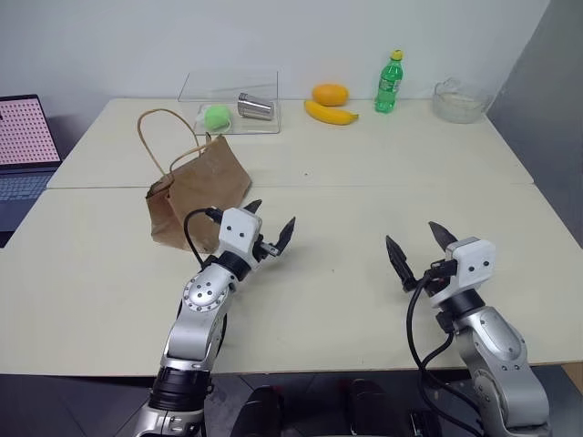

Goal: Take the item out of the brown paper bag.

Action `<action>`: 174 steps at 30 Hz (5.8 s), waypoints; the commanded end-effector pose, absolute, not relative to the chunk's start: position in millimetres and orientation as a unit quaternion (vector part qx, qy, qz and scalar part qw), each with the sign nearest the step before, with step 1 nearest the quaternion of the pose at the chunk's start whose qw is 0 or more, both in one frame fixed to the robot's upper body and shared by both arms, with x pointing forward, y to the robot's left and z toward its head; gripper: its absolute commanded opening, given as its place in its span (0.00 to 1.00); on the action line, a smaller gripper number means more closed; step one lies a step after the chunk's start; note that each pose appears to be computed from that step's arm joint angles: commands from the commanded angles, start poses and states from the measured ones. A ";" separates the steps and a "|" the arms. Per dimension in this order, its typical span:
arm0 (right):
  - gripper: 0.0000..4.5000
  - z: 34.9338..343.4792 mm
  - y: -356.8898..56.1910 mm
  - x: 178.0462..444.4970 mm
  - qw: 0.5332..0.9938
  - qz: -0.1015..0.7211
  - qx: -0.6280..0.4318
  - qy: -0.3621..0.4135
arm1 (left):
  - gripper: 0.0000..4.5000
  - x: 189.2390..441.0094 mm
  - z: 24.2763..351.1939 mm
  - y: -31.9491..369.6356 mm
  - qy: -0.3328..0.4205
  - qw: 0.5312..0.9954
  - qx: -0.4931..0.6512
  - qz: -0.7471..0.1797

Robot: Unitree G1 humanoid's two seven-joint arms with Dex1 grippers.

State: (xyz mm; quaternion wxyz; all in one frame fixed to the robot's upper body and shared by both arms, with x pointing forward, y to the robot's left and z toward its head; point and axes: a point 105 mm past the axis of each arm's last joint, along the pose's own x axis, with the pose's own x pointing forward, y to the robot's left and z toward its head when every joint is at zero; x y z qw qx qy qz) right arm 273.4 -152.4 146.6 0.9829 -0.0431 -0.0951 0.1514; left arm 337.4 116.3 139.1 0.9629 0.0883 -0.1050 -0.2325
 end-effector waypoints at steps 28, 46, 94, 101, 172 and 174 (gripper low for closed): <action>1.00 165.8 -134.0 276.0 0.967 0.219 -0.045 -0.125 | 0.92 325.6 151.5 119.8 -0.136 0.967 0.085 -0.200; 1.00 206.1 -79.0 283.8 0.886 0.447 -0.010 -0.124 | 0.92 301.0 235.2 257.6 -0.122 0.985 0.025 -0.123; 1.00 230.2 -52.7 255.2 0.807 0.573 -0.089 -0.108 | 0.92 395.5 260.9 293.6 0.009 0.974 0.014 -0.224; 1.00 260.6 -48.1 241.8 0.777 0.610 -0.048 -0.148 | 0.92 401.2 277.6 291.4 -0.014 0.971 0.028 -0.236; 1.00 240.6 -108.4 243.8 0.918 0.353 -0.118 -0.139 | 0.01 435.4 372.2 89.0 -0.161 0.850 0.293 -0.407; 1.00 242.6 -113.5 246.2 0.923 0.337 -0.120 -0.142 | 0.01 435.9 371.2 86.8 -0.161 0.852 0.286 -0.409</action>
